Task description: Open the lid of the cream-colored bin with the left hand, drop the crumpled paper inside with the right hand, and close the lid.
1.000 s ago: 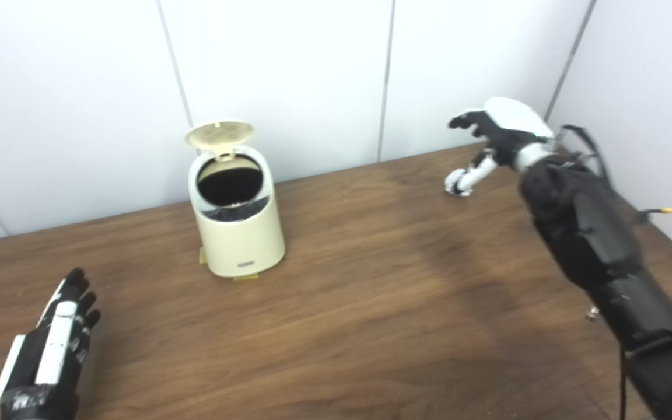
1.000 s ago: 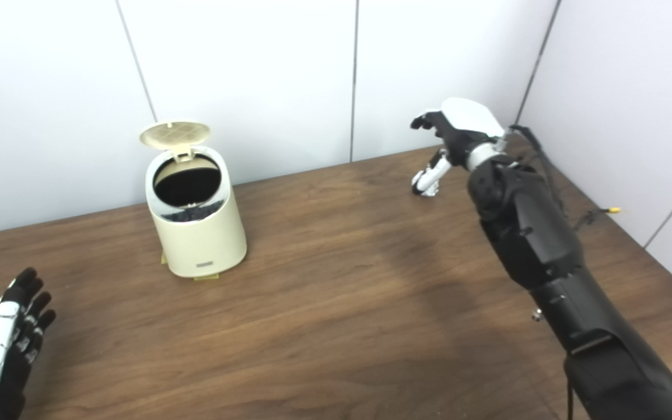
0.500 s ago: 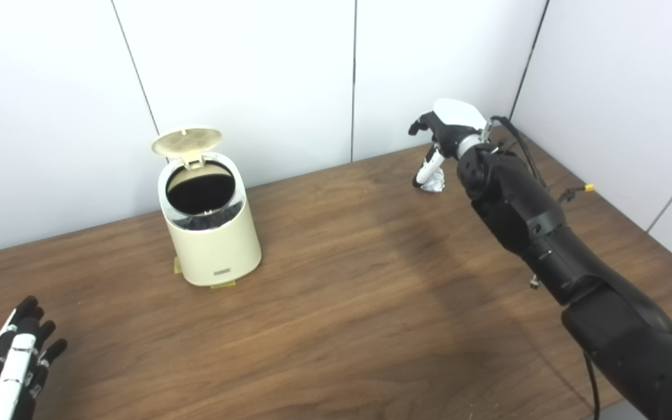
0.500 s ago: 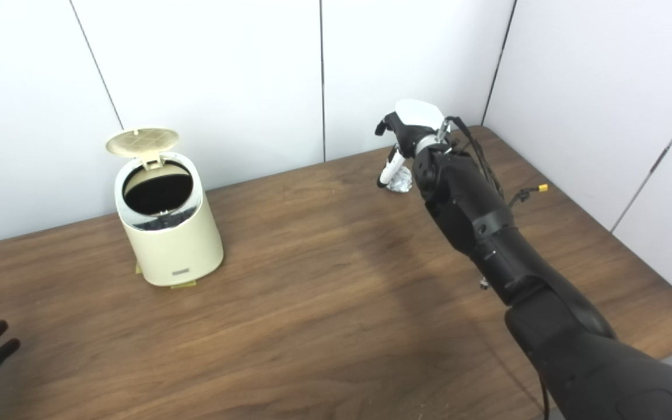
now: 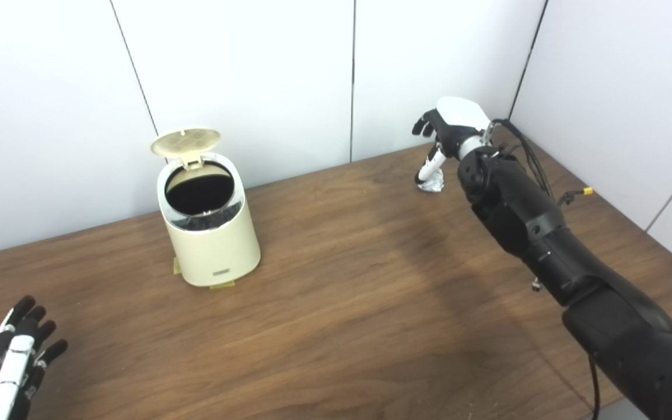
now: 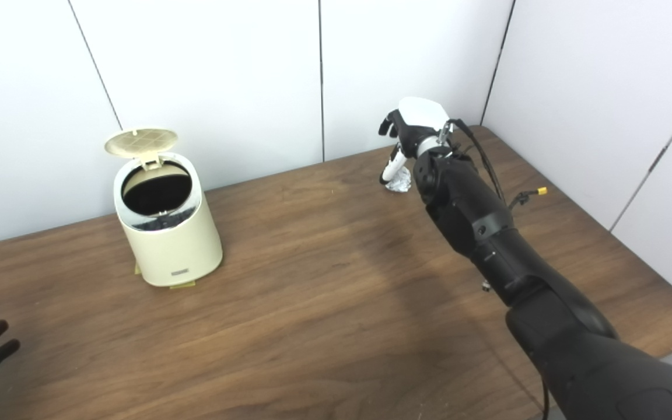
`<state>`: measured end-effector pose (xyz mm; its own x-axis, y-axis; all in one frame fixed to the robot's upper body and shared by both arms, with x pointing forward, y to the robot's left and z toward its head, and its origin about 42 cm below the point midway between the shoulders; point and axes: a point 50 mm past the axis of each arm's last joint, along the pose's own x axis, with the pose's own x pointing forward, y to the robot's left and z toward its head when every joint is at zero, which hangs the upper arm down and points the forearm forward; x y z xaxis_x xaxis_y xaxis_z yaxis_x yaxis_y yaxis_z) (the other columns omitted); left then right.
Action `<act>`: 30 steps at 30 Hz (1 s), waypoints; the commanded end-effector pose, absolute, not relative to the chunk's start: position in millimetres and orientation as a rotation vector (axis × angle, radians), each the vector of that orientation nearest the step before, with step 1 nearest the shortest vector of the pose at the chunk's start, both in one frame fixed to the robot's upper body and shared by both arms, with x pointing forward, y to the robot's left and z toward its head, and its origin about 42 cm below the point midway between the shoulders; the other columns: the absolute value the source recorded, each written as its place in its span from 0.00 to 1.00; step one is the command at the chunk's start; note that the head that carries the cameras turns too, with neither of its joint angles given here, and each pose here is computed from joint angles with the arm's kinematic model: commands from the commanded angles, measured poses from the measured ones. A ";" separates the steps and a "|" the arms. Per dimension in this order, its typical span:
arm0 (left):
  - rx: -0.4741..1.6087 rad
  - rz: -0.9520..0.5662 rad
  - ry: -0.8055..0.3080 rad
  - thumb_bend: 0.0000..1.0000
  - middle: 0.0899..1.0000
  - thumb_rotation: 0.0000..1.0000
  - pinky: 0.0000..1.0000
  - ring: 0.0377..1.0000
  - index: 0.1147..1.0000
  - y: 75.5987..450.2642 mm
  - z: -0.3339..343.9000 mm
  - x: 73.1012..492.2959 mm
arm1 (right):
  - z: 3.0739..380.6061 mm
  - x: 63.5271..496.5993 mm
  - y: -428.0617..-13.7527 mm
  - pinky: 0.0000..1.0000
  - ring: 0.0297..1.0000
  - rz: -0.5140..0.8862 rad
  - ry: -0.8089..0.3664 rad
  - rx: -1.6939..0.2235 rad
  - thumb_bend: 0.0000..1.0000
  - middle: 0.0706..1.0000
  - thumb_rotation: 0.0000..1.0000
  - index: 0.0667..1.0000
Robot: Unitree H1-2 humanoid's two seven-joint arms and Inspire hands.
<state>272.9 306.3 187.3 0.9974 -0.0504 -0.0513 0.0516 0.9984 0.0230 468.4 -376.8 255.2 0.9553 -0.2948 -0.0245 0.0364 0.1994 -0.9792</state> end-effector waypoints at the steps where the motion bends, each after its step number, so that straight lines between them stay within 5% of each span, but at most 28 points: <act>1: 0.046 -0.067 -0.015 0.61 0.95 0.66 0.88 0.94 1.00 307.4 203.3 274.1 | 282.6 471.8 -387.2 0.57 0.64 -0.309 0.166 -1.387 0.88 0.66 0.00 0.65; 11: 0.034 -0.098 -0.015 0.61 0.94 0.62 0.85 0.93 1.00 308.1 200.5 274.3 | 261.0 470.3 -389.2 0.70 0.77 -0.288 0.241 -1.407 0.87 0.77 0.00 0.70; 17: 0.055 -0.101 -0.016 0.65 0.96 0.62 0.86 0.95 1.00 307.0 205.1 274.6 | 253.4 469.0 -390.2 0.60 0.71 -0.268 0.263 -1.429 0.86 0.73 0.02 0.72; 30: 0.079 -0.124 -0.020 0.64 0.99 0.66 0.94 0.98 1.00 305.7 207.3 271.8 | 240.6 471.2 -389.7 0.65 0.71 -0.254 0.278 -1.393 0.86 0.73 0.02 0.69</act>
<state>269.5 306.5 189.6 0.9928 -0.1075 -0.0526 0.1103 0.9925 0.0519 461.9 -385.2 211.7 0.9342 -0.3336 -0.1266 -0.0713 0.1734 -0.9823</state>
